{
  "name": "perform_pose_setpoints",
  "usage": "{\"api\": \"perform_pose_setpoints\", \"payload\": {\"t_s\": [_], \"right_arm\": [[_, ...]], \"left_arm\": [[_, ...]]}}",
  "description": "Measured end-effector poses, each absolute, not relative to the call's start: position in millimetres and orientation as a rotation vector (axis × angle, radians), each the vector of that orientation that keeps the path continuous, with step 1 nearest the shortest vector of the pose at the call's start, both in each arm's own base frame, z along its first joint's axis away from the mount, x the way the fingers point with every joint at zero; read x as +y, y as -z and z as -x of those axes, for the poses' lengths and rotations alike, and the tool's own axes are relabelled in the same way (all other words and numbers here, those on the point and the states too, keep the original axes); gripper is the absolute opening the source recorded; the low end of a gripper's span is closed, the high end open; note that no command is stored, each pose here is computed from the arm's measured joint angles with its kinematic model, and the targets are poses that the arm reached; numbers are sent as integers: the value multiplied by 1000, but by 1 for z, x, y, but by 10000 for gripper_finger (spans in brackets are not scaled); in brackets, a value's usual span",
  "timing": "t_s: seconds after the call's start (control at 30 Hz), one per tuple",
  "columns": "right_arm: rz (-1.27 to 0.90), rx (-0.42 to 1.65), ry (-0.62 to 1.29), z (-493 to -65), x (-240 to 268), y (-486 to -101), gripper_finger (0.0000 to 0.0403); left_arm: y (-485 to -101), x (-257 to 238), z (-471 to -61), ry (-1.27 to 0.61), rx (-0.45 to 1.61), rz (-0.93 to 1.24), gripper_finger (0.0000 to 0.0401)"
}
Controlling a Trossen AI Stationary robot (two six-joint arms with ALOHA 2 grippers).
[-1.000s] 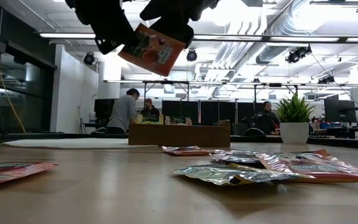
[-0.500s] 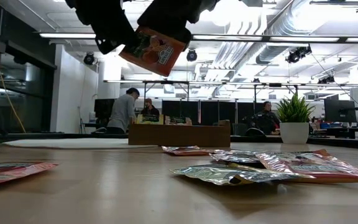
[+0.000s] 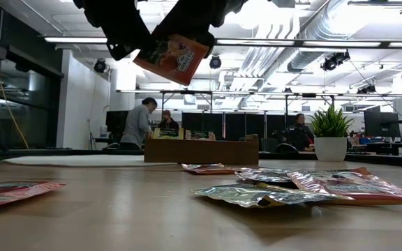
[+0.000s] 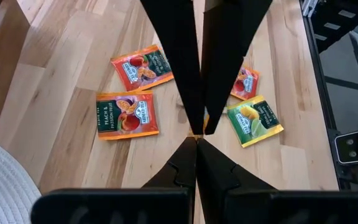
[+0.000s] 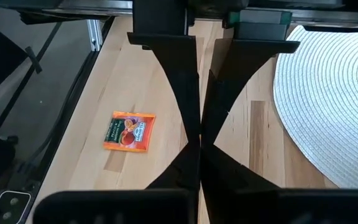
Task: Pick & Place Tea
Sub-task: Put the orange tea bag into the right compartment of the wooden organizer
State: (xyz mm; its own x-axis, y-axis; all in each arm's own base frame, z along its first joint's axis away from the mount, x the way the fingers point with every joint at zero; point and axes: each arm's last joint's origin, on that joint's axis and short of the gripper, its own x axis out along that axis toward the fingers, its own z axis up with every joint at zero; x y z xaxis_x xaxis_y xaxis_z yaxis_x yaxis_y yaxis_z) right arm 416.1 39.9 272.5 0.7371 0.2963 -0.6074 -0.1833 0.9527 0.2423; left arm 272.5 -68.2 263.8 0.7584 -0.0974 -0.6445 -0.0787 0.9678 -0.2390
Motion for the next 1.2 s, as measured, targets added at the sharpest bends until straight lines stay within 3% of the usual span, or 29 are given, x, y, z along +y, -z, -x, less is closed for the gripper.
{"api": "perform_pose_setpoints", "payload": {"t_s": [0.4,0.9,1.03,1.2], "right_arm": [[-152,697,-242,-416,39,-272,1],[-100,863,-109,-398,31,-255,0],[-169,793,-60,-371,16,-247,0],[-284,547,10,-318,-6,-236,0]], "left_arm": [[-264,-68,-272,-6,709,243,6],[-259,-68,-242,-233,849,176,180],[-253,-84,-231,-280,828,165,196],[-240,-103,-213,-314,789,201,197]]}}
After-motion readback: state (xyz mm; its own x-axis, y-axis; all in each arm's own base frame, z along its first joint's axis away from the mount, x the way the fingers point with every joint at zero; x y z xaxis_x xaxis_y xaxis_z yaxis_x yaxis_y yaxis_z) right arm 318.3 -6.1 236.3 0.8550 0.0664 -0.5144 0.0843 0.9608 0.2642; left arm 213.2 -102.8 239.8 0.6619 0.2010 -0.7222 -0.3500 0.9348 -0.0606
